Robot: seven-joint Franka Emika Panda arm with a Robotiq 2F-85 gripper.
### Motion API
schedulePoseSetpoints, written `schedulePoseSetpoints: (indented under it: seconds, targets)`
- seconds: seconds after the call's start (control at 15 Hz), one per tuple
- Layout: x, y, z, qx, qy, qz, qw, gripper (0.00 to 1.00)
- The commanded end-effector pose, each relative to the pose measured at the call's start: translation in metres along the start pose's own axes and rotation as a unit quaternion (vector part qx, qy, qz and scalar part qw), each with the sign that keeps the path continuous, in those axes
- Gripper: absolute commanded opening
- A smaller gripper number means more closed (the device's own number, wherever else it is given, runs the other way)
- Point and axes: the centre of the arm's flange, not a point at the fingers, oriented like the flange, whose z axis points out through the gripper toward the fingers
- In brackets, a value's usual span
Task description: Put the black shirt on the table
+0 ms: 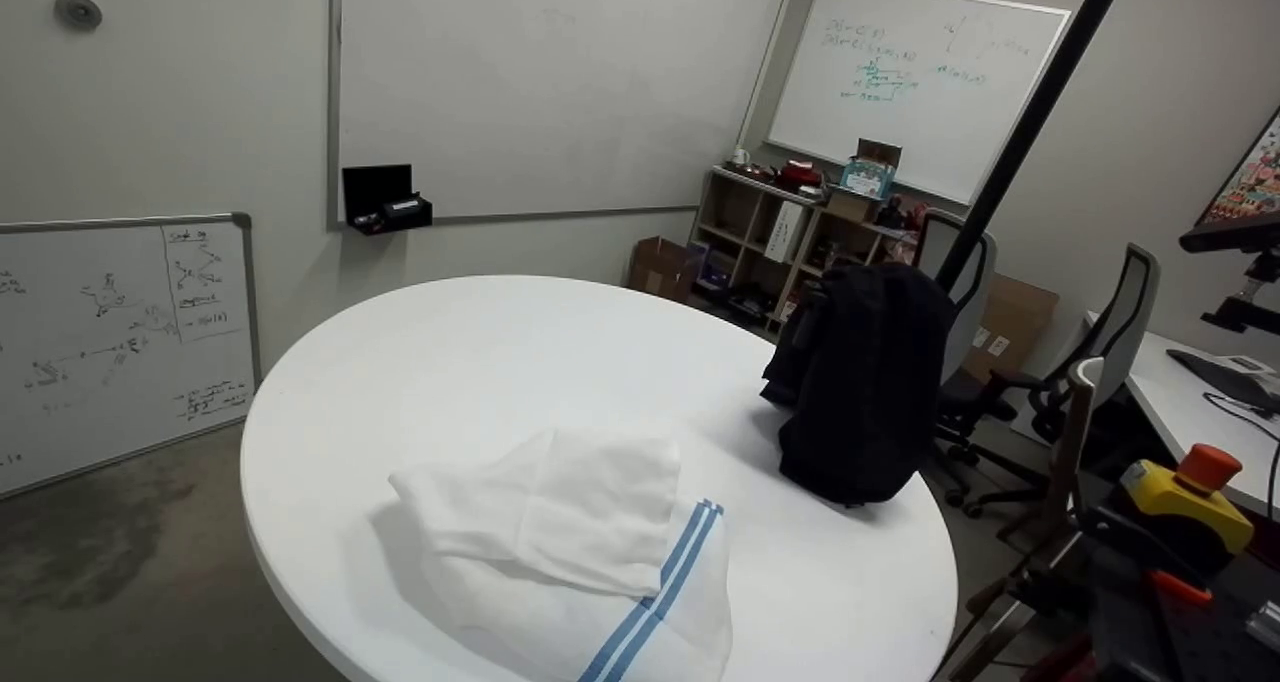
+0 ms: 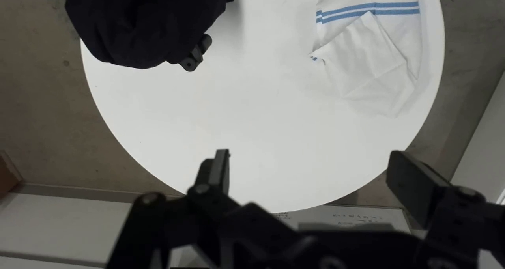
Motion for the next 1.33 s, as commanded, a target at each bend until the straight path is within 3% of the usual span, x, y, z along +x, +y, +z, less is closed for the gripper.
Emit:
schedulePoseSetpoints:
  seconds: [0.0, 0.2, 0.4, 0.87, 1.27]
  targets:
    - [0.026, 0.048, 0.011, -0.014, -0.001, 0.040, 0.9991, 1.00]
    - [0.032, 0.092, 0.038, -0.026, -0.013, 0.100, 0.9946, 1.00]
    - [0.032, 0.125, 0.073, -0.037, -0.009, 0.180, 0.9829, 1.00]
    - [0.039, 0.164, 0.163, -0.084, 0.006, 0.341, 0.9362, 1.00]
    - [0.023, 0.170, 0.237, -0.155, -0.075, 0.415, 0.8935, 1.00]
